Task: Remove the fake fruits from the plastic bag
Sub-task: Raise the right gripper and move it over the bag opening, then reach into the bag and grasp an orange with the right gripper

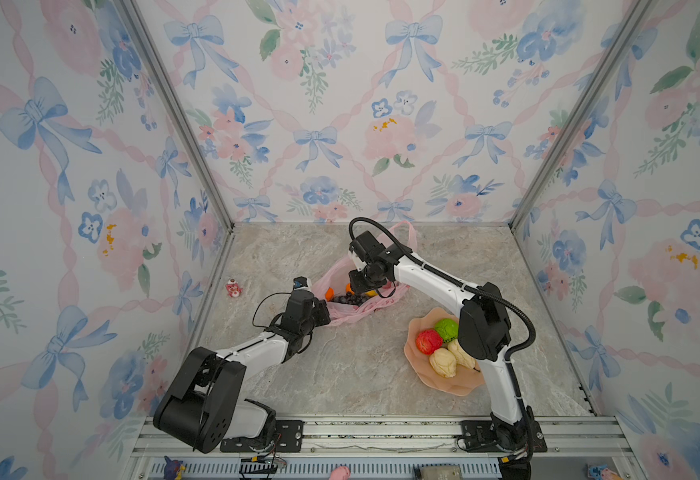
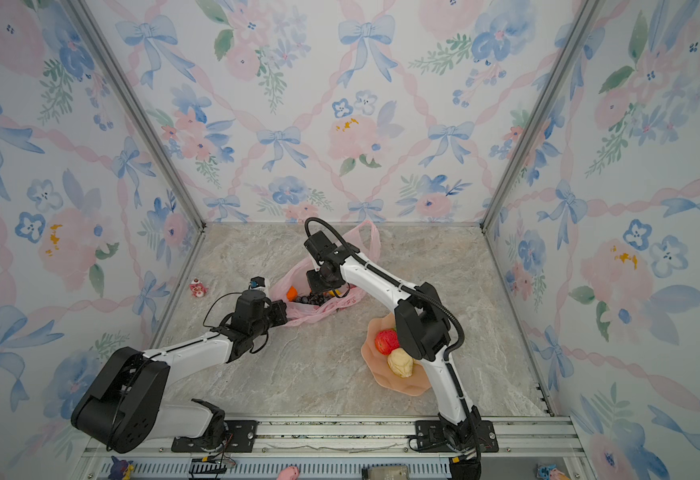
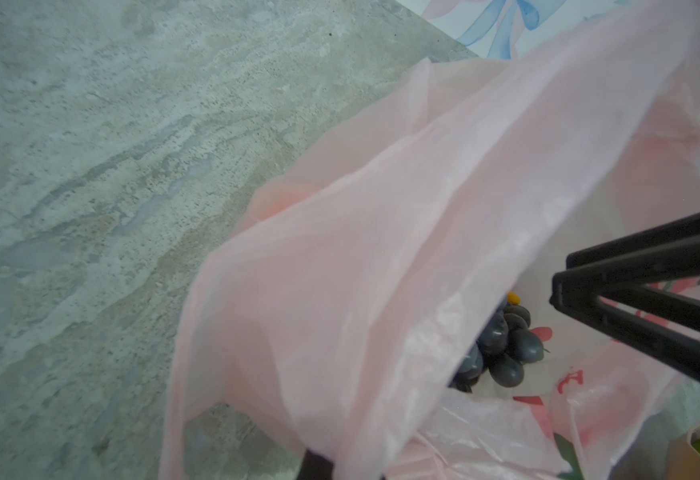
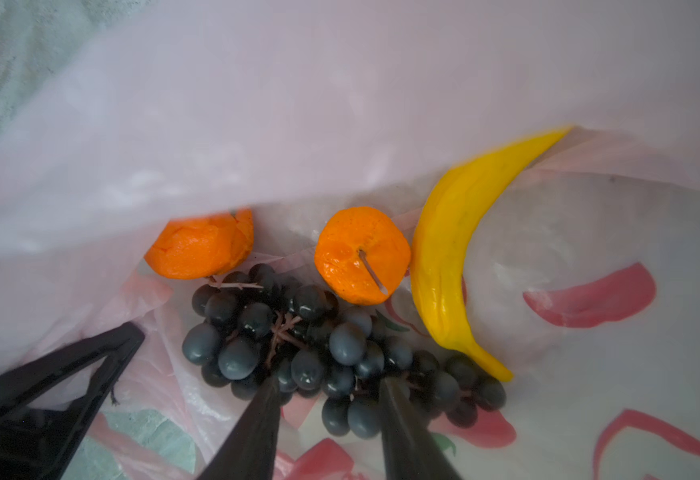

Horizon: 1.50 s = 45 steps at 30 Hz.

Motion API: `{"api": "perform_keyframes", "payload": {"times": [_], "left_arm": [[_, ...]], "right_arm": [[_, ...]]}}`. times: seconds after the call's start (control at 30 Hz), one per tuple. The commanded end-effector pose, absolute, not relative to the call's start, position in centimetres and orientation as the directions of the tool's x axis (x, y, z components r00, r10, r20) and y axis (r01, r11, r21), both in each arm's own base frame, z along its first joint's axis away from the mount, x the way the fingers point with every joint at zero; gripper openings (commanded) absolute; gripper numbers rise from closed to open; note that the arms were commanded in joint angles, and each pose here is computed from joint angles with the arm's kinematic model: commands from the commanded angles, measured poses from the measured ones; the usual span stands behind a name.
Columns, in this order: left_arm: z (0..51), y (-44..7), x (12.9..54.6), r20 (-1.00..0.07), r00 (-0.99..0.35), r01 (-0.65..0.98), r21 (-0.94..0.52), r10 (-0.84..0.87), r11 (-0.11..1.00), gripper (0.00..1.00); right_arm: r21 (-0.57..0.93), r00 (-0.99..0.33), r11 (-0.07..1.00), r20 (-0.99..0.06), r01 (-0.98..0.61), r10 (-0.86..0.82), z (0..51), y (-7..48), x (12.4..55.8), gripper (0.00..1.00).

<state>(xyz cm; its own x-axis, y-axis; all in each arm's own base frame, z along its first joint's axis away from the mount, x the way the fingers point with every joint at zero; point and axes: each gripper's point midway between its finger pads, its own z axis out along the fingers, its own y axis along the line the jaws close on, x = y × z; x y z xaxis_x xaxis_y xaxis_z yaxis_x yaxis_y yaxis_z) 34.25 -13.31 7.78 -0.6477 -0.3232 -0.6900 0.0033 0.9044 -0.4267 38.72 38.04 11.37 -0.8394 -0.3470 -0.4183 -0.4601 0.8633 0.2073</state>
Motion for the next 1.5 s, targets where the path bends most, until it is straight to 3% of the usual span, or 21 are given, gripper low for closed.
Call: {"api": "perform_keyframes", "payload": {"times": [0.0,0.47,0.93,1.2,1.47], "left_arm": [[7.1,-12.3,33.6,-0.678,-0.653,-0.040,-0.413,-0.337,0.910,0.00],[7.3,-11.1,33.5,-0.670,-0.636,-0.080,-0.436,-0.383,0.896,0.00],[8.1,-11.5,33.3,-0.671,-0.636,-0.046,-0.459,-0.381,0.887,0.00],[8.2,-11.5,33.1,-0.673,-0.635,-0.038,-0.462,-0.378,0.886,0.00],[8.0,-11.3,33.1,-0.674,-0.634,-0.048,-0.454,-0.378,0.890,0.00]], "right_arm": [[0.291,-0.825,0.819,-0.455,-0.494,-0.336,12.2,40.6,39.0,0.43],[0.327,-0.778,0.731,-0.456,-0.598,-0.432,9.5,45.9,38.1,0.50],[0.319,-0.718,0.676,-0.523,-0.664,-0.459,8.2,49.1,39.0,0.65],[0.288,-0.716,0.692,-0.515,-0.662,-0.471,6.4,49.6,40.0,0.74],[0.231,-0.745,0.752,-0.477,-0.618,-0.466,5.1,48.2,40.7,0.73]]}}
